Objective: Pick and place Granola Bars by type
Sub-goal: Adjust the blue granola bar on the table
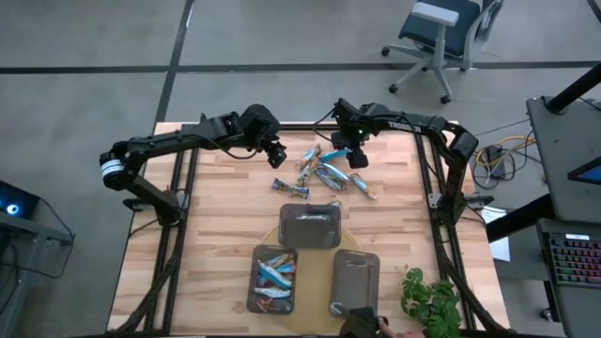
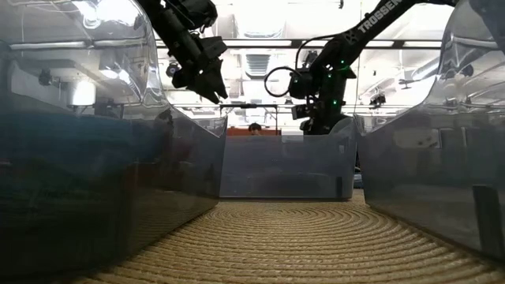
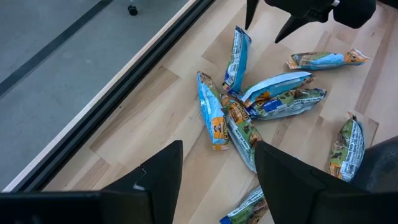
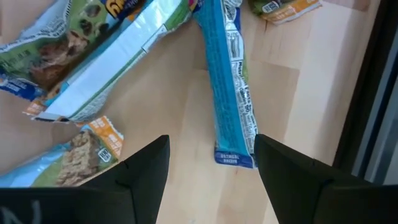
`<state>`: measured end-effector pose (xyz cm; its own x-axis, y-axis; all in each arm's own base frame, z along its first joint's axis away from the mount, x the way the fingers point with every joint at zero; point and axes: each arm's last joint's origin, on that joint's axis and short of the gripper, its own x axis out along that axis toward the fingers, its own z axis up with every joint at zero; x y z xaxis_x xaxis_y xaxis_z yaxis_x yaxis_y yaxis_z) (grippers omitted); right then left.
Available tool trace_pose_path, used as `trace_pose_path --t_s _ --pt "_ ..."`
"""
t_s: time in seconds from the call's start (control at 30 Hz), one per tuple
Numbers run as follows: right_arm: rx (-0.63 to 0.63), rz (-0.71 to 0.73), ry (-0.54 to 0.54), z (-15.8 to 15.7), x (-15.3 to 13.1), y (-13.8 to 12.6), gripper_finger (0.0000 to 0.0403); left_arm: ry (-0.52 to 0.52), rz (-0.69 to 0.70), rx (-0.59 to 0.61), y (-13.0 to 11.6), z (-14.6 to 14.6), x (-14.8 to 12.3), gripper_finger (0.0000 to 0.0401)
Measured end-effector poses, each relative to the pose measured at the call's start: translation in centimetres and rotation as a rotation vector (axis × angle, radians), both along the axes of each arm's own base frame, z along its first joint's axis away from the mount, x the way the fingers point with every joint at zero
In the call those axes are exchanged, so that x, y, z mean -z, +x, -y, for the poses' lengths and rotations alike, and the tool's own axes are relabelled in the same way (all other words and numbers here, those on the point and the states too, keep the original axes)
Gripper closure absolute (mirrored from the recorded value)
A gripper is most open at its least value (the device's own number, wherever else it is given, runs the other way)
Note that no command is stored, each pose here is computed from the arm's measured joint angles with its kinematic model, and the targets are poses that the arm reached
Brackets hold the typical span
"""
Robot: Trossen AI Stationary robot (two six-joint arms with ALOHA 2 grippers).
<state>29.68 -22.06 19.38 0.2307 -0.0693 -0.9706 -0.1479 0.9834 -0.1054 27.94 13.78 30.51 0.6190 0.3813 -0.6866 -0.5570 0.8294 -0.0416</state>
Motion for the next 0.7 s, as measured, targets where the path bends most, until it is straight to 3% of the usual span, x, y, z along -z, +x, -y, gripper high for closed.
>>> trace_pose_path --t_s 0.4,0.7 --pt "-0.039 -0.004 -0.002 -0.17 0.06 0.05 0.0177 0.001 0.0 0.001 0.0 0.0 0.0 0.0218" --pt "0.042 -0.034 0.042 -0.43 0.23 -0.3 0.0177 0.0 0.0 0.001 0.0 0.0 0.0 0.0218"
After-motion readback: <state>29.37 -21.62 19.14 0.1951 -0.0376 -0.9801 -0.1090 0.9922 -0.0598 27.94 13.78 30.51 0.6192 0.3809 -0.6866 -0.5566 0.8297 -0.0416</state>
